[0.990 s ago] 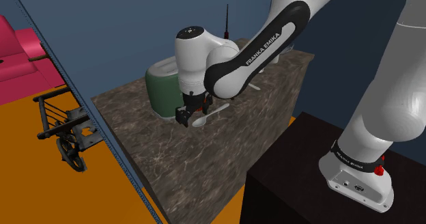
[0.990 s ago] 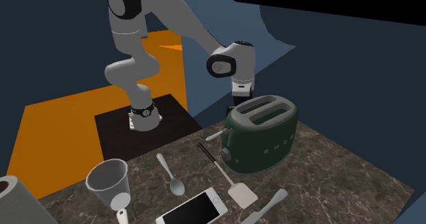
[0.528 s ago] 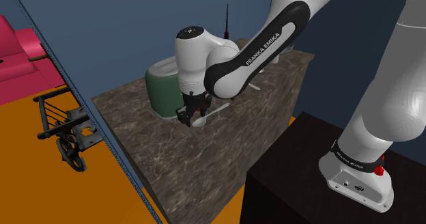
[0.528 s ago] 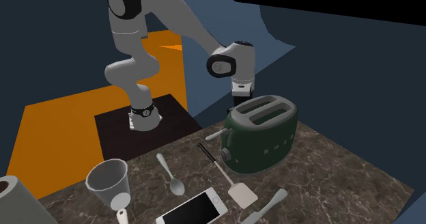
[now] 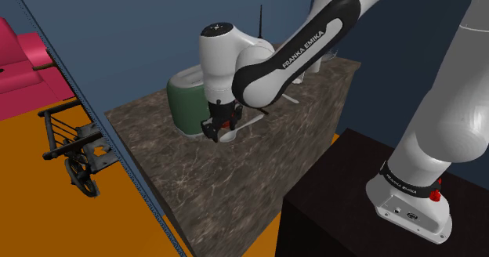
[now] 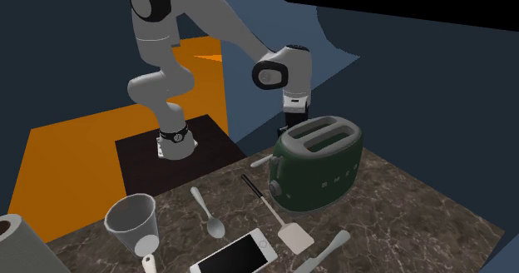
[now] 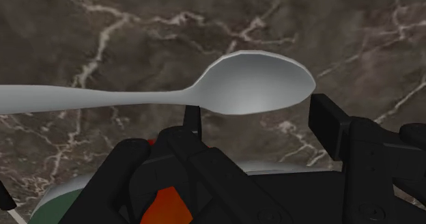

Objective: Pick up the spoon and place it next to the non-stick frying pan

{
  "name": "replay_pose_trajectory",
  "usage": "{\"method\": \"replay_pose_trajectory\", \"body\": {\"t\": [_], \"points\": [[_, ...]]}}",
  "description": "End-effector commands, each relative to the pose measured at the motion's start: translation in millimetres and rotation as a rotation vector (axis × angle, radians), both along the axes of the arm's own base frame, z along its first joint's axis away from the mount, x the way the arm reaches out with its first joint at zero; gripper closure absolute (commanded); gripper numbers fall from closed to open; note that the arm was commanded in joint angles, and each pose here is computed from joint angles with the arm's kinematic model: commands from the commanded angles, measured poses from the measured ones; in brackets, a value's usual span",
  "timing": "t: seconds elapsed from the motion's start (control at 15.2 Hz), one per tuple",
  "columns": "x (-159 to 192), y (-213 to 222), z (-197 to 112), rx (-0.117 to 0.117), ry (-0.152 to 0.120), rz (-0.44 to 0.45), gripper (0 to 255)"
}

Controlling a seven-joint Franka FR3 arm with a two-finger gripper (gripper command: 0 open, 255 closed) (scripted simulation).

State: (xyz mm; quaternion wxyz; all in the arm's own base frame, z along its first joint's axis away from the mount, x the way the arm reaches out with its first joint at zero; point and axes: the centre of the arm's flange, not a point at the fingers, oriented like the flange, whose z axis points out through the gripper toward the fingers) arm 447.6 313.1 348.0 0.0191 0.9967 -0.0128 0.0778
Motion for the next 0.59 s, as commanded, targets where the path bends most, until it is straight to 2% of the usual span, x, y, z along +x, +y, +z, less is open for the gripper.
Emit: {"method": "replay_pose_trajectory", "body": {"t": [0.0,0.53], "points": [[-0.4,-1.0,10.5,0.000,0.000,0.000,255],[-0.4,-1.0,52.7,0.000,0.000,0.000,255]]}}
